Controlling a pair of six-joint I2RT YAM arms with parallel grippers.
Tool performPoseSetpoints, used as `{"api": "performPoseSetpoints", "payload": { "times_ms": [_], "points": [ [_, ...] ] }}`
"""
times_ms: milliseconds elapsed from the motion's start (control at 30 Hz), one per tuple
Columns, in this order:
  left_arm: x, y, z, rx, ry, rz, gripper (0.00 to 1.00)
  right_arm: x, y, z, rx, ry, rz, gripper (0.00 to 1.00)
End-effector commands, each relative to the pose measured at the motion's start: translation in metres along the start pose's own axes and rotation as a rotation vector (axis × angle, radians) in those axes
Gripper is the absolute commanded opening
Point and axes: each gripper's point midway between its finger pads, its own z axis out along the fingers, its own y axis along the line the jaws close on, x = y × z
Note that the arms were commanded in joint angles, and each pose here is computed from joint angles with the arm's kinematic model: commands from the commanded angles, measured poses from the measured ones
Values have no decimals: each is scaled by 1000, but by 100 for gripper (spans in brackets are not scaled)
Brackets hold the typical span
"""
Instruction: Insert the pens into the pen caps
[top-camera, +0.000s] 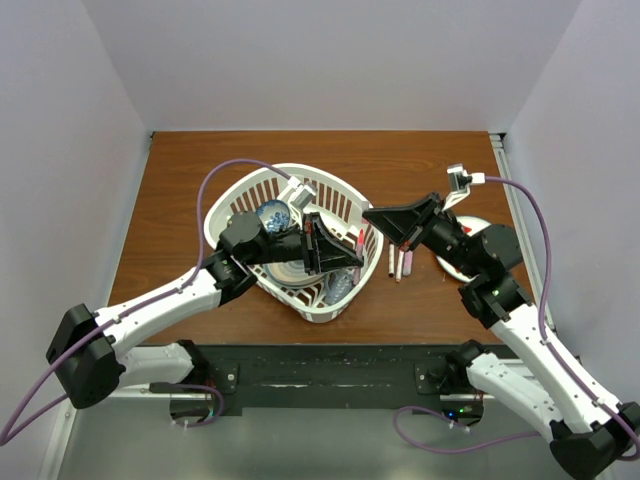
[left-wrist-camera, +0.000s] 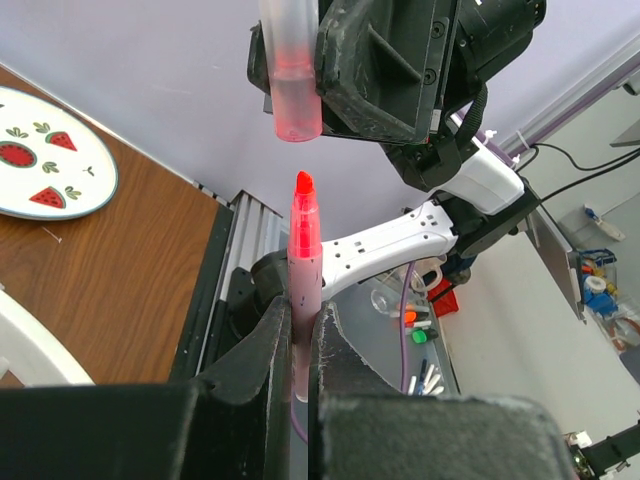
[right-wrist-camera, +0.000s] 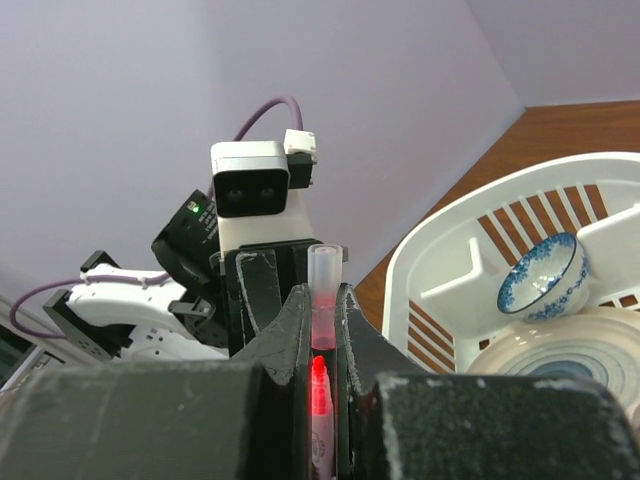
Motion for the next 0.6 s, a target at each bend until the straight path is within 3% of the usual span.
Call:
{"api": "performPoseSetpoints", "payload": {
  "times_ms": [0, 567],
  "points": [
    [-21, -21, 3, 61, -47, 81, 0, 3, 4, 0, -25, 16, -21, 0],
    [-27, -17, 8, 48, -57, 103, 0, 13, 5, -7, -30, 55, -10, 0]
  ]
}}
